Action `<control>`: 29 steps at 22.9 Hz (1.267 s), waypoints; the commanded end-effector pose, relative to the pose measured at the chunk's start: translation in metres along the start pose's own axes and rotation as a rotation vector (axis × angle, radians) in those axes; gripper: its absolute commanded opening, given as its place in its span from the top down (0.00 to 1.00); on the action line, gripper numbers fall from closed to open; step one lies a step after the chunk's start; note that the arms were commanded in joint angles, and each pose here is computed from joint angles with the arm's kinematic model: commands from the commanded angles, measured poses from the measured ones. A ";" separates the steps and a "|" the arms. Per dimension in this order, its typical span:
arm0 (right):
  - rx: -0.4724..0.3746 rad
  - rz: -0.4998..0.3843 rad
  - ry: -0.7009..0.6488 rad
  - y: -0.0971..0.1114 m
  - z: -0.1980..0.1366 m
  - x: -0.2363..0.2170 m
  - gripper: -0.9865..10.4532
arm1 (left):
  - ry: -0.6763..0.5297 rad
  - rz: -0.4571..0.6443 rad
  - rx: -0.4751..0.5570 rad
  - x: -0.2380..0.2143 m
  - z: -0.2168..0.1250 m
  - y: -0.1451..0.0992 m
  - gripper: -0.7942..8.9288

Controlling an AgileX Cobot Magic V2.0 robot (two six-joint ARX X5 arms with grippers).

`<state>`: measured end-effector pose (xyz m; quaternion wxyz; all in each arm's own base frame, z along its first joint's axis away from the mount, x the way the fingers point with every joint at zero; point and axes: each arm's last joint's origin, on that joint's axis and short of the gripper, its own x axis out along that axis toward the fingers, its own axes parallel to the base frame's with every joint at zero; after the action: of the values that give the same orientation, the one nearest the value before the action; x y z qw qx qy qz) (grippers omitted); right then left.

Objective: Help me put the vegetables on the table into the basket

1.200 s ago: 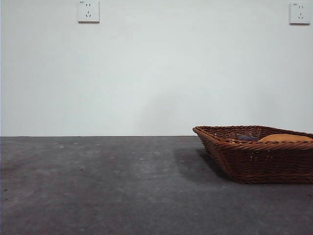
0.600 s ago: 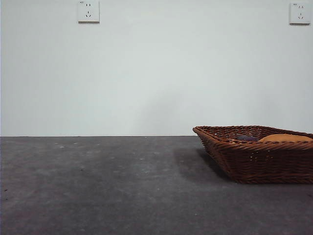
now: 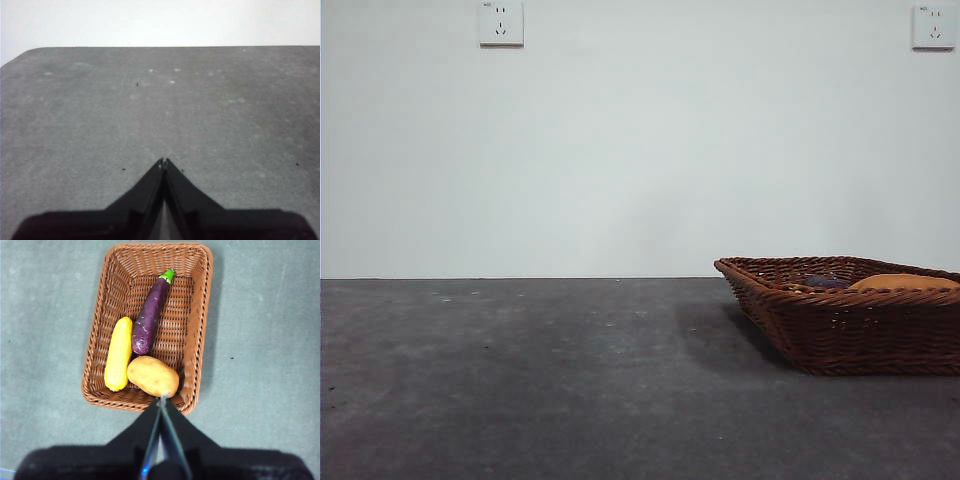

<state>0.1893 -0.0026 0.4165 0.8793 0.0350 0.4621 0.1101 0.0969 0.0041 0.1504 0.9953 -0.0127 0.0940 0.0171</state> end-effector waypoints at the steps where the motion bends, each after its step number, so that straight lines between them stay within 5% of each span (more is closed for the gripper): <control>1: 0.010 -0.003 0.019 0.000 -0.002 0.000 0.91 | 0.010 -0.001 -0.007 0.001 -0.003 0.000 0.92; 8: -0.030 -0.006 0.008 0.000 0.000 0.000 0.91 | 0.039 -0.001 -0.007 0.003 -0.005 0.000 0.92; 14: -0.133 -0.016 -0.247 0.004 0.003 -0.014 0.91 | 0.039 -0.001 -0.007 0.003 -0.005 0.000 0.92; 22: -0.241 -0.043 -0.638 -0.002 -0.084 0.034 0.91 | 0.039 -0.001 -0.007 0.003 -0.005 0.000 0.92; 29: -0.223 -0.051 -0.701 -0.012 -0.163 0.097 0.91 | 0.039 -0.001 -0.007 0.003 -0.005 0.000 0.92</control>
<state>0.1120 0.0016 0.2538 0.9847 -0.0463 0.1149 0.1228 0.0986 0.0042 0.1478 0.9936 -0.0133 0.1108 0.0172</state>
